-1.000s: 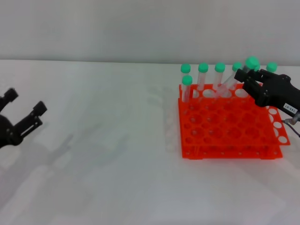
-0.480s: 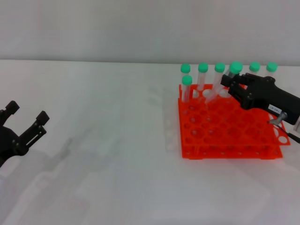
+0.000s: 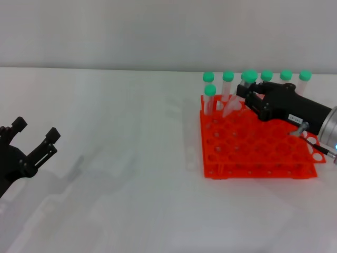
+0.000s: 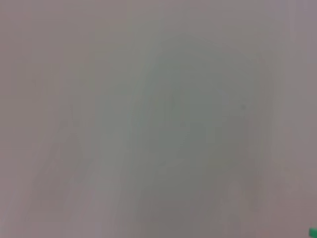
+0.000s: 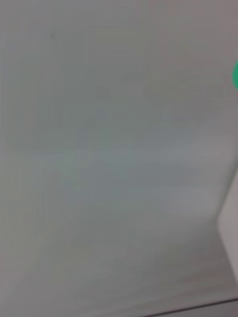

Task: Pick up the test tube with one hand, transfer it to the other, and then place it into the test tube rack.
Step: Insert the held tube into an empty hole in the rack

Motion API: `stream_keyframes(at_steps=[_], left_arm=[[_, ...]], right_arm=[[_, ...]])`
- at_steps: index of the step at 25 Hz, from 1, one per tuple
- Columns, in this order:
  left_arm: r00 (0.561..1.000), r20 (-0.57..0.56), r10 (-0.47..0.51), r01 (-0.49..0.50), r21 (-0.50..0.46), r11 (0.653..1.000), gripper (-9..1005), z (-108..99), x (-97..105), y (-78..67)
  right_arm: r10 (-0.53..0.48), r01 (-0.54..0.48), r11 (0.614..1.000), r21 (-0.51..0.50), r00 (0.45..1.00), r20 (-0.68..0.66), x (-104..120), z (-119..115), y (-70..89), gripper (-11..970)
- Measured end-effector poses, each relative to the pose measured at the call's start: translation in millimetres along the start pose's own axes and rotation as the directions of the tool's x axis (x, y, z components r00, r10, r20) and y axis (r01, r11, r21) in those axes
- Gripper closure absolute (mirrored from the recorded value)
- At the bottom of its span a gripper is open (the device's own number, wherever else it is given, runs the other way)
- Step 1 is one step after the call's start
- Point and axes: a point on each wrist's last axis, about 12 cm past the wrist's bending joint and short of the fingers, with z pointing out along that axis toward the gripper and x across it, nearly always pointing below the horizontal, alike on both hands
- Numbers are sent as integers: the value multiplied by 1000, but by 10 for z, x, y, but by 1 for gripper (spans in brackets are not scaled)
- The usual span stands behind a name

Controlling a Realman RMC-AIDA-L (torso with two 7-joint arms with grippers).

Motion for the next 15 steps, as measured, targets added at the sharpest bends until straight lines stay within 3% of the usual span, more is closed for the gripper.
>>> stream_keyframes(at_steps=[15], left_arm=[[1000,-1,-13,13,0,1000,103,-16,23,-28]], right_arm=[[-27,28,999,23,999,-20,-19,72,-24,753]])
